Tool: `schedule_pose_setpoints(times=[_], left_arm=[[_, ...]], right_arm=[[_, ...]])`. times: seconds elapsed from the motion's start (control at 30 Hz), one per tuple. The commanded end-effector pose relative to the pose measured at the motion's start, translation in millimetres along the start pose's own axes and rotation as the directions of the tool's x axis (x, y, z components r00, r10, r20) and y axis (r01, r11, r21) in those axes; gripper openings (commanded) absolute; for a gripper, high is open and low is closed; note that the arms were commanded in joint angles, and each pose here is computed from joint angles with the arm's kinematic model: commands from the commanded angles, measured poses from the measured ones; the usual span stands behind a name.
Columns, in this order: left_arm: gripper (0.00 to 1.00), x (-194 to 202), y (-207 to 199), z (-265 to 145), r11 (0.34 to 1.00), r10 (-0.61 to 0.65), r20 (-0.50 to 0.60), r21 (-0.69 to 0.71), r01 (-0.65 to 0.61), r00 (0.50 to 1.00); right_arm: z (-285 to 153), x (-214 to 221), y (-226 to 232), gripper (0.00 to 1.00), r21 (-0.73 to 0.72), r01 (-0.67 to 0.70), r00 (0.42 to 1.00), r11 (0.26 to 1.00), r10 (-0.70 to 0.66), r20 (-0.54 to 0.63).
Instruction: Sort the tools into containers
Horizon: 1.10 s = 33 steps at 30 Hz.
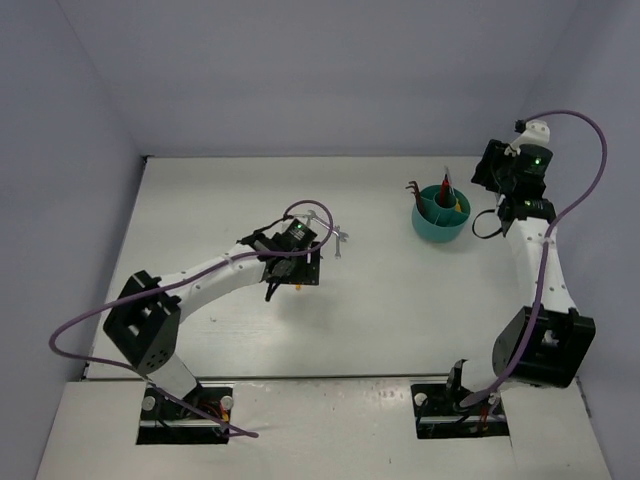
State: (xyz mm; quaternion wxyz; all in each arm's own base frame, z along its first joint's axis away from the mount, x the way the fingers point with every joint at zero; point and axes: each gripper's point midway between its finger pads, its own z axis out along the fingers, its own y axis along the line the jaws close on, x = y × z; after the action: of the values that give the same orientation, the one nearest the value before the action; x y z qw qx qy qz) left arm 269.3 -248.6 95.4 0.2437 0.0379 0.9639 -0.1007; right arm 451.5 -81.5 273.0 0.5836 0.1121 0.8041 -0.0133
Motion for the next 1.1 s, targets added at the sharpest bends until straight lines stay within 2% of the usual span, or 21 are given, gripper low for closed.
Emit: schedule_pose_setpoints(times=[0.0, 0.2, 0.3, 0.5, 0.67, 0.8, 0.93, 1.07], left_arm=[[0.59, -17, -14, 13, 0.999, -0.043, 0.0, -0.026, 0.043, 0.999], [0.49, -23, -10, 44, 0.995, -0.073, -0.054, -0.072, 0.069, 0.996], [0.47, -25, -2, 52, 0.991, -0.092, -0.063, -0.101, 0.086, 0.994], [0.46, -21, 11, 67, 0.987, -0.101, -0.091, -0.137, 0.088, 0.991], [0.32, -12, 12, 77, 0.986, -0.1, -0.127, -0.144, 0.081, 0.987], [0.01, 0, 8, 72, 0.988, -0.1, -0.146, -0.128, 0.081, 0.984], [0.0, -1, -7, 48, 0.997, -0.057, -0.127, -0.053, 0.051, 0.99], [0.0, -26, -40, 6, 0.996, 0.037, 0.005, 0.085, -0.038, 0.999]], right_arm=[[-34, 2, 15, 0.54, -0.044, -0.139, 0.99, 0.989, 0.14, 0.029], [-70, 35, 54, 0.56, -0.159, -0.149, 0.989, 0.976, 0.146, -0.031], [-83, 52, 68, 0.56, -0.214, -0.148, 0.988, 0.966, 0.135, -0.077], [-103, 67, 74, 0.57, -0.246, -0.132, 0.989, 0.96, 0.112, -0.092], [-110, 74, 74, 0.58, -0.254, -0.124, 0.989, 0.959, 0.098, -0.11], [-114, 73, 81, 0.58, -0.283, -0.12, 0.989, 0.952, 0.092, -0.112], [-119, 72, 100, 0.58, -0.367, -0.093, 0.992, 0.925, 0.054, -0.116], [-127, 71, 122, 0.58, -0.468, -0.089, 0.991, 0.879, 0.03, -0.133]])
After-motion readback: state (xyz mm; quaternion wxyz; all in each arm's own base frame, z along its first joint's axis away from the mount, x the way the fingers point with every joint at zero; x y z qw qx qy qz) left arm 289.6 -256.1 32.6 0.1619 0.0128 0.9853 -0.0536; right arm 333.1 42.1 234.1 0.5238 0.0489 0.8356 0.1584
